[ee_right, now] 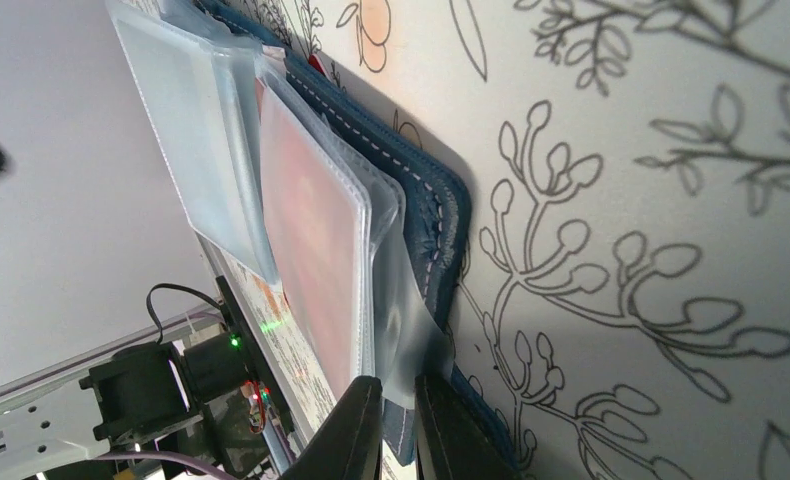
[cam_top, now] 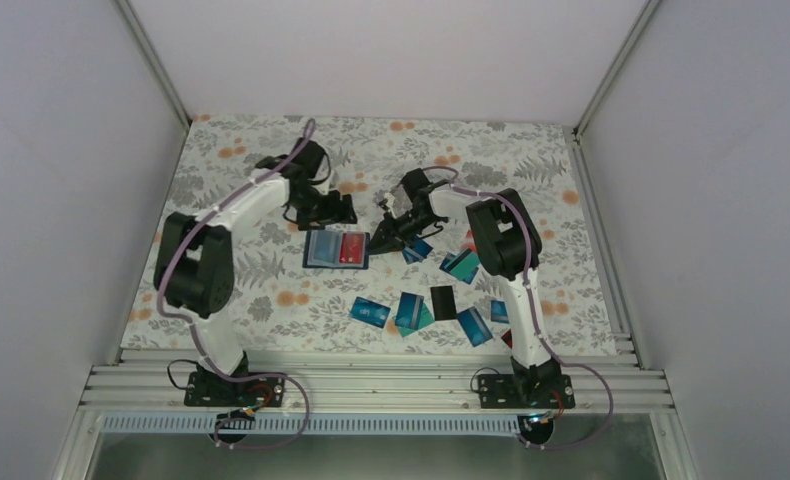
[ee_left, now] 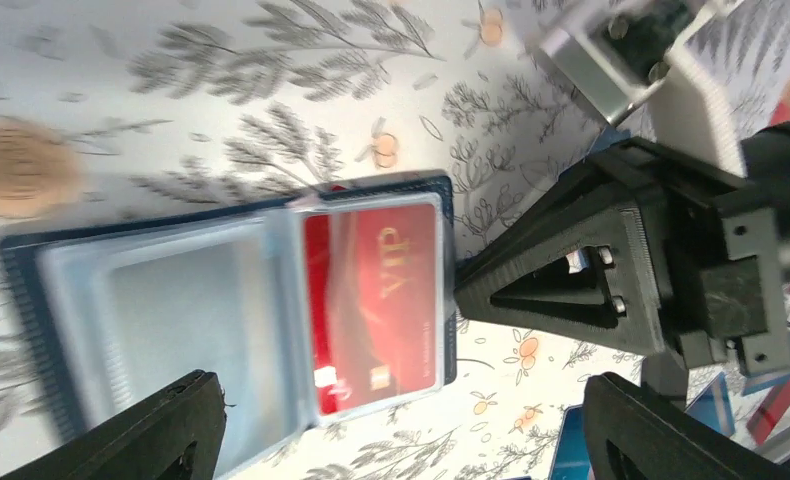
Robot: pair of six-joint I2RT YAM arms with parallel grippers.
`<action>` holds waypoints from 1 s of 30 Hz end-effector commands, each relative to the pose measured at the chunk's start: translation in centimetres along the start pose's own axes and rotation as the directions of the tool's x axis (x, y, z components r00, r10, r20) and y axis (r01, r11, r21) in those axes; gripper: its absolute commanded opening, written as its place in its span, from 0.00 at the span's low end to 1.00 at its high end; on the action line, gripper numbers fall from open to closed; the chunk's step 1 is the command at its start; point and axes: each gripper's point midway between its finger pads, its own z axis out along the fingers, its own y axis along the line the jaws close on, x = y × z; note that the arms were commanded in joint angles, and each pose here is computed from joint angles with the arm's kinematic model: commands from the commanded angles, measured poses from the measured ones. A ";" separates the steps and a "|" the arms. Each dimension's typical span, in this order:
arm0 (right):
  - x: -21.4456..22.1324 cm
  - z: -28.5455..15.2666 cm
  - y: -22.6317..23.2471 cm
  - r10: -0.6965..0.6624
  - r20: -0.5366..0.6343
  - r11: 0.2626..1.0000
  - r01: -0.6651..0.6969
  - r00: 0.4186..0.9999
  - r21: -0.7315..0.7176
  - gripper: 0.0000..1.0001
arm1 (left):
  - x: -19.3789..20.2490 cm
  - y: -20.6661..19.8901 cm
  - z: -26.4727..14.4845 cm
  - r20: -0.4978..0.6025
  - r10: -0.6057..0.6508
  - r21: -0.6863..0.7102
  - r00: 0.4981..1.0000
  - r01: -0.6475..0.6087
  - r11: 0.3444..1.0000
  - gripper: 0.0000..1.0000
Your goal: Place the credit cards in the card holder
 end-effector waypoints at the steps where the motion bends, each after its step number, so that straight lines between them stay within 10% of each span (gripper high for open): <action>1: 0.2 1.8 -5.4 0.056 0.002 0.984 -0.056 0.998 0.171 0.10 | 0.0 3.0 -2.2 0.050 0.016 -0.020 0.999 -0.015 1.000 0.90; 15: 0.6 1.3 -5.9 0.059 -0.004 0.973 -0.056 0.998 0.222 0.09 | 3.1 9.6 3.2 0.000 -0.083 0.036 0.997 0.083 0.996 0.92; 30: 0.4 1.3 -6.0 0.063 -0.001 0.970 -0.061 0.998 0.235 0.09 | 2.5 5.9 2.2 0.009 -0.070 0.237 0.998 0.066 0.969 0.86</action>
